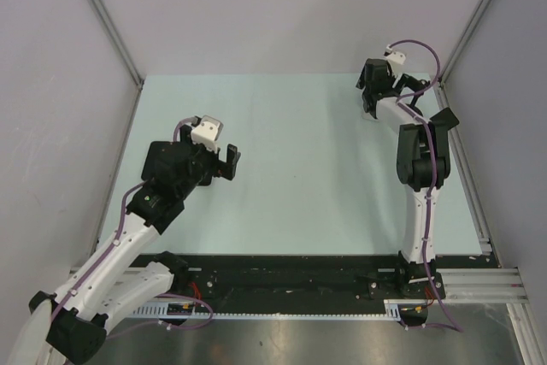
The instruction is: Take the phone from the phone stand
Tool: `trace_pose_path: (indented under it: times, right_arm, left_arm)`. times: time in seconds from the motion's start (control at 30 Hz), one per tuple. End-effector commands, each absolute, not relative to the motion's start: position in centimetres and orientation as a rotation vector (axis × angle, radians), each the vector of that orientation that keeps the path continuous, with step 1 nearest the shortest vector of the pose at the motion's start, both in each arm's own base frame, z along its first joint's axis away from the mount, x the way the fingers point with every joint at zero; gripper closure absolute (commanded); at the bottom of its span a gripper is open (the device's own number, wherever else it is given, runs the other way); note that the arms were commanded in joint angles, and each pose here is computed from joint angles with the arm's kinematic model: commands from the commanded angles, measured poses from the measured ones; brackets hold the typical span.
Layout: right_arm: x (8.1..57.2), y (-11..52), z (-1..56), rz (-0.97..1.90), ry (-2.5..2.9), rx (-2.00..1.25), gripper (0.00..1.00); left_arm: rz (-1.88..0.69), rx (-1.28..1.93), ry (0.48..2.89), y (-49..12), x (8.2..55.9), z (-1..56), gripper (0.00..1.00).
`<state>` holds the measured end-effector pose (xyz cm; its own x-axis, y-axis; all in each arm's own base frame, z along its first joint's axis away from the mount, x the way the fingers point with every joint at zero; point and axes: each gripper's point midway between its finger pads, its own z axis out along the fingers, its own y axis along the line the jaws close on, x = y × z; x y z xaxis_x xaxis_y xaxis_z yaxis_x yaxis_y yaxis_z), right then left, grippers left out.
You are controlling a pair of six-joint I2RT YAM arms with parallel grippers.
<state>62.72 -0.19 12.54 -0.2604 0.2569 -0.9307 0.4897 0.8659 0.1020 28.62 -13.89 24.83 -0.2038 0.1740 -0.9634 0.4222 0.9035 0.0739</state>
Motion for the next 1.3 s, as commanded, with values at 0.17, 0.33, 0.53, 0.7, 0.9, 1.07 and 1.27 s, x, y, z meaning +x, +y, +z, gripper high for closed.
trace_pose_path:
  times: [0.17, 0.33, 0.53, 0.7, 0.9, 1.07, 1.27]
  right_arm:
    - [60.8, 2.7, 22.4, -0.229, 1.674, 0.501, 0.00]
    - [58.3, 4.6, 25.5, -0.198, 1.646, 0.446, 0.00]
    - [53.0, 6.1, 31.0, -0.115, 1.610, 0.405, 0.00]
    - [46.4, 4.5, 35.8, -0.066, 1.575, 0.428, 0.00]
    - [38.2, 2.2, 36.4, -0.056, 1.587, 0.443, 0.00]
    - [30.6, -0.8, 37.2, -0.035, 1.515, 0.494, 0.00]
    - [24.3, -2.6, 37.4, -0.008, 1.448, 0.483, 0.00]
  left_arm:
    - [-0.232, 0.442, 1.711, -13.6, 28.2, 26.8, 0.00]
    - [-0.228, 0.386, 1.694, -12.9, 28.0, 27.6, 0.00]
    - [-0.163, 0.194, 1.670, -10.1, 27.8, 28.9, 0.00]
    - [-0.140, 0.062, 1.604, -7.8, 26.7, 30.7, 0.00]
    - [-0.074, -0.099, 1.519, -4.2, 25.1, 32.4, 0.00]
    - [-0.063, -0.183, 1.444, -2.1, 23.2, 33.3, 0.00]
    - [-0.052, -0.268, 1.355, 0.3, 21.0, 34.4, 0.00]
